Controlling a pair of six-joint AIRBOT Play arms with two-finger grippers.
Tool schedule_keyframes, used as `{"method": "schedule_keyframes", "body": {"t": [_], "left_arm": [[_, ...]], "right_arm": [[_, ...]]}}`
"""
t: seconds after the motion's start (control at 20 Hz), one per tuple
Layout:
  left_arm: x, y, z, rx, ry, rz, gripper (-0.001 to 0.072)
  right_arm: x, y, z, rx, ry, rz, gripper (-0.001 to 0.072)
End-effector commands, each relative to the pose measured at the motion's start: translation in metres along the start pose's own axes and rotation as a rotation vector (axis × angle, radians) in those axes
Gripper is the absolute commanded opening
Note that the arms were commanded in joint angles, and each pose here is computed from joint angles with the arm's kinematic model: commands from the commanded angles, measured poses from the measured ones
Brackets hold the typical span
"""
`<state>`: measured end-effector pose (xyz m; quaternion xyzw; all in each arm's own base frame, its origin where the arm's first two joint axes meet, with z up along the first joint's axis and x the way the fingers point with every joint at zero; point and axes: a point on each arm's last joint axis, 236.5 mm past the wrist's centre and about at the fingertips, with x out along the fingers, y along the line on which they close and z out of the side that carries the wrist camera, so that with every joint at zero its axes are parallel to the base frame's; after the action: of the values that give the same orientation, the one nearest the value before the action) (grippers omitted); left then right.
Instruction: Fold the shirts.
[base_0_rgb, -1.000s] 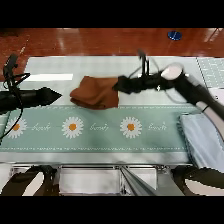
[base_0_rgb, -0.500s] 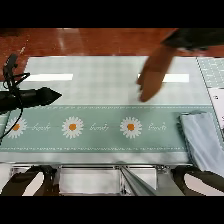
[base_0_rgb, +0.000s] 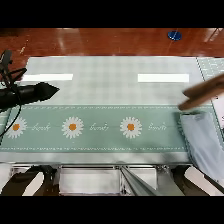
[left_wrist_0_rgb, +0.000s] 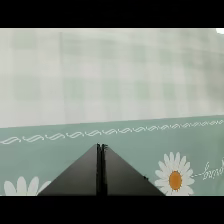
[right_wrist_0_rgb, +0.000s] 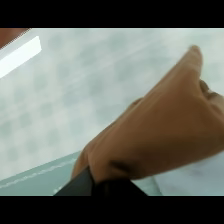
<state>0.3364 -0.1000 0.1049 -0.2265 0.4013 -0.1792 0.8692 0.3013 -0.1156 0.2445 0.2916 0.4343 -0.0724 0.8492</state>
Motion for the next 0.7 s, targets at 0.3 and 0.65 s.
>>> {"method": "schedule_keyframes", "body": {"t": [0.3, 0.65], "left_arm": [[0.009, 0.009, 0.007, -0.018, -0.018, 0.018, 0.0020], [0.028, 0.014, 0.005, -0.079, 0.011, -0.005, 0.0021]], "right_arm": [[-0.056, -0.186, -0.203, 0.493, 0.287, -0.763, 0.0022], [-0.044, -0.199, -0.233, 0.529, 0.348, -0.807, 0.0420]]}}
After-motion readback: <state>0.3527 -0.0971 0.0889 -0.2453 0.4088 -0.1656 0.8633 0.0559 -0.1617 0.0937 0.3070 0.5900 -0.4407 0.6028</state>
